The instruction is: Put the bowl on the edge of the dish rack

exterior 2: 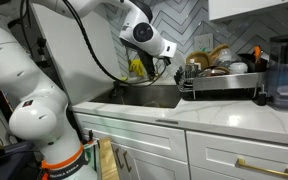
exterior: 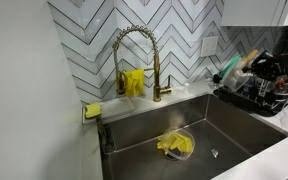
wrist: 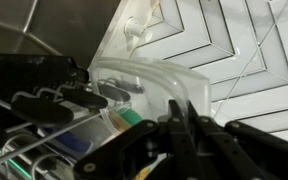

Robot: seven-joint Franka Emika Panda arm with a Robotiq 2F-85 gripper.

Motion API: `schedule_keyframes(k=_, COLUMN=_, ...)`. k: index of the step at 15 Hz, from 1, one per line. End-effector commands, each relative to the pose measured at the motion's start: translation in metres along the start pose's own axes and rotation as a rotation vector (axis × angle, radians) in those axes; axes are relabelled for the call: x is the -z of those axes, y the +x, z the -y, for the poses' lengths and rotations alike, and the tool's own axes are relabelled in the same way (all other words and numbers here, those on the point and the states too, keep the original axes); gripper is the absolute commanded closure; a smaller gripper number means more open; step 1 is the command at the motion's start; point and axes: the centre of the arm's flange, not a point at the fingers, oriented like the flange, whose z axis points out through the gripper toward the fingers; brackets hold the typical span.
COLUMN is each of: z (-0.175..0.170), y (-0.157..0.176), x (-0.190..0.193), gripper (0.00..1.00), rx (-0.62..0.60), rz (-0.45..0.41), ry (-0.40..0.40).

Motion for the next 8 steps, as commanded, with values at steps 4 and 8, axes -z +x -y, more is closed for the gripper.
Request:
schedule_keyframes(k=4, z=-0.009, y=-0.017, x=0.014, gripper=0.98, rx=-0.057, rz=0.045, ry=-0.188)
schedule_keyframes(k=8, z=-0.018, y=-0.021, x=0.019, gripper=0.98, rx=-0.075, rz=0.077, ry=-0.304)
